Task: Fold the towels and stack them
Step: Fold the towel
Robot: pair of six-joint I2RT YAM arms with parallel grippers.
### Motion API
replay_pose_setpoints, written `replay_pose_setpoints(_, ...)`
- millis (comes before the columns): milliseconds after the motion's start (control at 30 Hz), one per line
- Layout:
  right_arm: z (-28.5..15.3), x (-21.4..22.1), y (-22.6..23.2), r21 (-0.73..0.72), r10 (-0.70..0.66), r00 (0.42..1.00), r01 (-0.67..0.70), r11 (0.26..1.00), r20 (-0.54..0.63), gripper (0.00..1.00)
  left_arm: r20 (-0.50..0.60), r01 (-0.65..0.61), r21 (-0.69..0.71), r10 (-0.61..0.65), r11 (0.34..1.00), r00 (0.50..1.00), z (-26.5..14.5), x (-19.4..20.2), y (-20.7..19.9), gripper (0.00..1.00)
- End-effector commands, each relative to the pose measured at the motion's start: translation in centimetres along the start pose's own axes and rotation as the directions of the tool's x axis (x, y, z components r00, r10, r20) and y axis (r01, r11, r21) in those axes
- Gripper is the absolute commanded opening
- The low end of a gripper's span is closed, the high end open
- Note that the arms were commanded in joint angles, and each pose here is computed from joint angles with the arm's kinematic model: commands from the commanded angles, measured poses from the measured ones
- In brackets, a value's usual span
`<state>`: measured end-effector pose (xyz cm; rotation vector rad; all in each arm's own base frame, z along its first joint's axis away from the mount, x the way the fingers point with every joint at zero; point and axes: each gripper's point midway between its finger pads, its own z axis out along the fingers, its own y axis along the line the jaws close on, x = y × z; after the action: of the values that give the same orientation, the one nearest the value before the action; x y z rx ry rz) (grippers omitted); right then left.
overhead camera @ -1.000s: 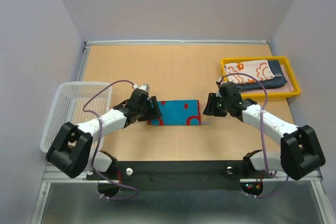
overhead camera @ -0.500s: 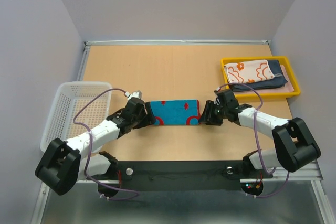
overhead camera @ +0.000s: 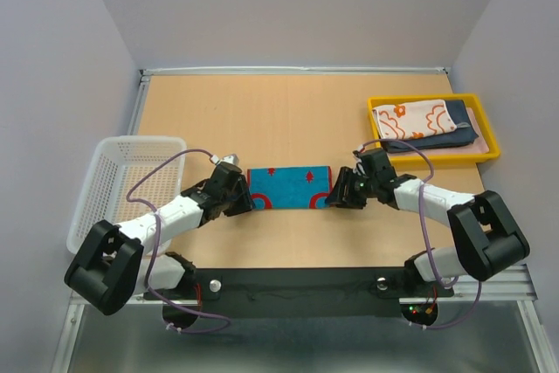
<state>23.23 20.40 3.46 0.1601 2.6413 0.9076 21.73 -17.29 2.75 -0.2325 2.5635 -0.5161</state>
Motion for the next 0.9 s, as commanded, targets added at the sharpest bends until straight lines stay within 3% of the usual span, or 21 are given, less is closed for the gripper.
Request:
replay_pose_setpoints(0,0.3,0.8,0.0,-0.027,0.013,1.000,-0.014,1.000,-0.026,0.53,0.022,-0.006,0.040,0.005,0.999,1.000,-1.1,-0.9,-1.1,0.43)
replay_pose_setpoints(167,0.4,0.6,0.2,-0.034,0.011,1.000,-0.012,0.999,-0.017,0.48,0.026,-0.007,0.051,0.005,0.999,1.000,-1.2,-1.1,-1.4,0.39)
replay_pose_setpoints(600,-0.2,-0.4,1.3,-0.067,-0.007,1.000,0.008,0.998,0.016,0.10,0.032,-0.016,0.065,0.014,0.998,0.999,-1.3,-1.4,-1.9,0.26)
replay_pose_setpoints(867,-0.7,-0.9,2.2,-0.092,-0.014,0.999,0.017,0.996,0.032,0.06,0.043,-0.024,0.056,0.021,0.998,0.999,-1.7,-1.9,-2.0,0.23)
